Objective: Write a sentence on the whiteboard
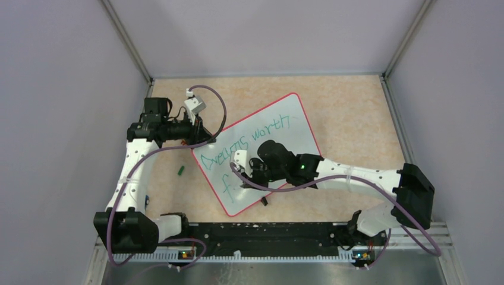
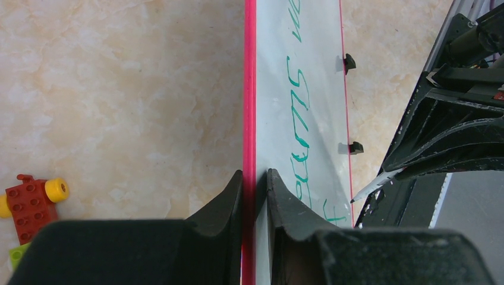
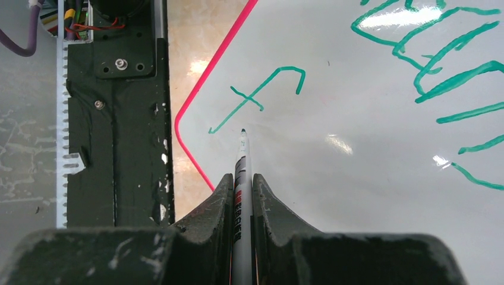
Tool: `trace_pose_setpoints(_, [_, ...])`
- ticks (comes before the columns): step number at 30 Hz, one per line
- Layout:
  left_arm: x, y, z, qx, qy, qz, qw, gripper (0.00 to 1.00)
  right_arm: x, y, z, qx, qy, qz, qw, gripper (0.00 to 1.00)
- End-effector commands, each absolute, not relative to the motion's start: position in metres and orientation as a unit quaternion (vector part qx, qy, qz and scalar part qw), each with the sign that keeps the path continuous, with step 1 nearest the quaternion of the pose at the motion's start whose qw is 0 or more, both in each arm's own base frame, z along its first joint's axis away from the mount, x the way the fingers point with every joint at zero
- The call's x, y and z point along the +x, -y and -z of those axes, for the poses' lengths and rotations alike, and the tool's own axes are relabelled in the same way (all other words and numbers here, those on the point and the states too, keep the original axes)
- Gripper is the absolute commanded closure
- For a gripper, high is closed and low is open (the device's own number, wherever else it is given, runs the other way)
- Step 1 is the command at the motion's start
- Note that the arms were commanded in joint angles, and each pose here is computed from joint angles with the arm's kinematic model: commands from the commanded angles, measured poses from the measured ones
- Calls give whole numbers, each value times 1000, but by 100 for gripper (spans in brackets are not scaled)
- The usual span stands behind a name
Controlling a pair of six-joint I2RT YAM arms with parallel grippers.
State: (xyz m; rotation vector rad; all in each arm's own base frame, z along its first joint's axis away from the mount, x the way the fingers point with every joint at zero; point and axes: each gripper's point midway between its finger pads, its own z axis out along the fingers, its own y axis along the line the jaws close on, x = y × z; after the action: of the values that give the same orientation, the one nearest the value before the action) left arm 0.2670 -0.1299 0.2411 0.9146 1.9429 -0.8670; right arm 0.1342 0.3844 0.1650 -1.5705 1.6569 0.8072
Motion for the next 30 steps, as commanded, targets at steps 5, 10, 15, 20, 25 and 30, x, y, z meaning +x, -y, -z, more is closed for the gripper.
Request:
trace_pose_setpoints(5, [267,132,-246,374,-757,339,414,100,146,-398,-183,-594,-629,-322,385,100])
trace_pose_setpoints(10, [267,132,-247,374,-756,341,414,100,146,-402,-183,-593,-629,-324,384,100])
trace_pose_setpoints(15, [267,132,-246,374,-757,340,414,100,149,-403,-182,-590,-631,-322,387,100])
trace_pose_setpoints(20, [267,132,-246,374,-757,339,414,100,153,-406,-185,-581,-634,-323,395,100])
trace_pose_setpoints(25, [267,132,-247,374,-757,339,415,100,160,-407,-181,-580,-641,-309,397,100])
trace_pose_setpoints(30, [267,131,-247,374,-757,338,415,100,175,-398,-181,-569,-654,-295,401,100])
